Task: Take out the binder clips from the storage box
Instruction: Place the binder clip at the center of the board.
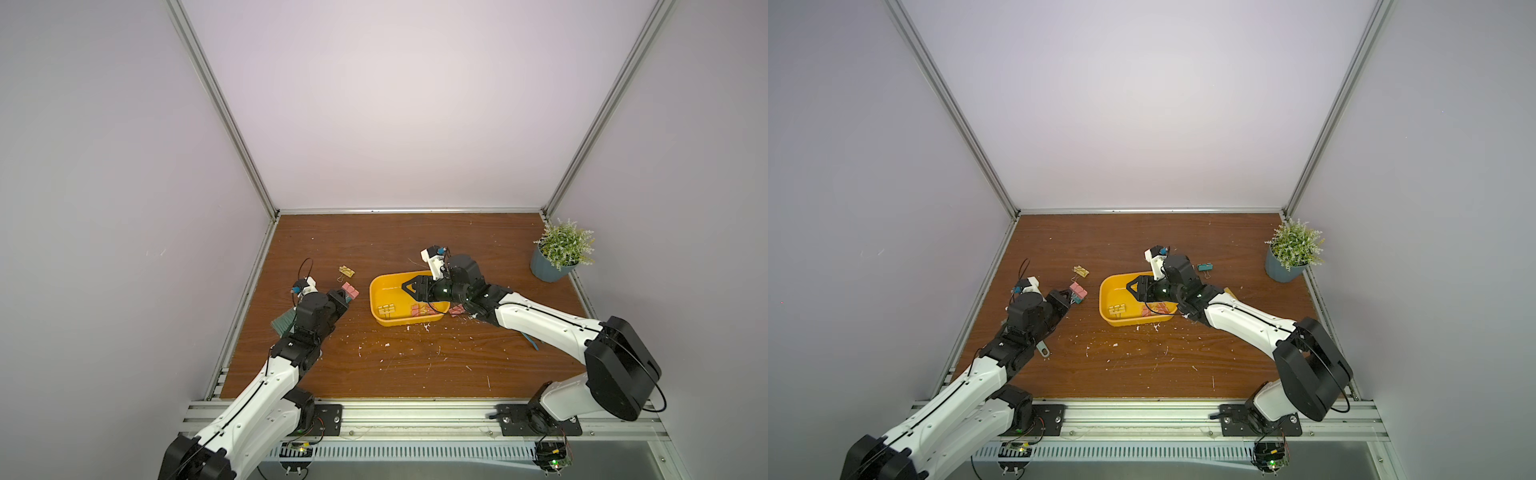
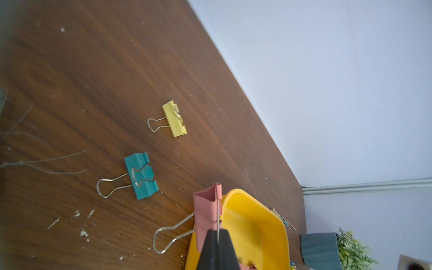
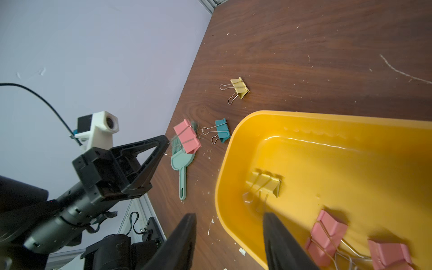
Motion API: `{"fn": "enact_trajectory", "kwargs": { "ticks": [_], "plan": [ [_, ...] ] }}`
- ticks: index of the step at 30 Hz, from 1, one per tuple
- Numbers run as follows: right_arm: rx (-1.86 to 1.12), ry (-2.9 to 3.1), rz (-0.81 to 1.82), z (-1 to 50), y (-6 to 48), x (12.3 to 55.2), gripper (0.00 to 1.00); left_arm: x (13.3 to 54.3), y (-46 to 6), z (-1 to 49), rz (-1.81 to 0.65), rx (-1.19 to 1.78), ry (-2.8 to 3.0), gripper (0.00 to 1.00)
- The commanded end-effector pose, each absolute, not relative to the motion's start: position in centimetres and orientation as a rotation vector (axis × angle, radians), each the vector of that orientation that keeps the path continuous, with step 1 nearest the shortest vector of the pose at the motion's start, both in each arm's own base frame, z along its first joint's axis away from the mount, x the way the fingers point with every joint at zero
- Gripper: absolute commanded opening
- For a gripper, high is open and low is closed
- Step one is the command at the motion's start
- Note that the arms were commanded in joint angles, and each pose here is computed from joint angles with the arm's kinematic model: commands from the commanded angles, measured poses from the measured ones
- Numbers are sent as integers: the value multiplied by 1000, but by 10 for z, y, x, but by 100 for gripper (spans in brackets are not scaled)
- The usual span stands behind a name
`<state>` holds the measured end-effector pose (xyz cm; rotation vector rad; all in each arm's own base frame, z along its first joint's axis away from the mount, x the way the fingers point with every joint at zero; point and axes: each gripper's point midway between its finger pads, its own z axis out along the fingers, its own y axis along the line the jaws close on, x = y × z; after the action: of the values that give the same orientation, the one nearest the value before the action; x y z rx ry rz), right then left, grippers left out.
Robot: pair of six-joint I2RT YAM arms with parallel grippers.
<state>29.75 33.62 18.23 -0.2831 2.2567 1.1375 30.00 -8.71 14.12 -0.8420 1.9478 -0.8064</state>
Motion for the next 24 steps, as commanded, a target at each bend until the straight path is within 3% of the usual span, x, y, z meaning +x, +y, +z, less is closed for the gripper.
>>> {"fn": "enact_trajectory", "kwargs": {
  "ticks": [1,24],
  "plan": [
    [-333,2207,1202,203,349,297,52,309,-88,138,-888,-947,1923,0],
    [-381,2352,1025,175,389,304,53,380,-104,93,-886,-1053,2011,0]
  ]
}}
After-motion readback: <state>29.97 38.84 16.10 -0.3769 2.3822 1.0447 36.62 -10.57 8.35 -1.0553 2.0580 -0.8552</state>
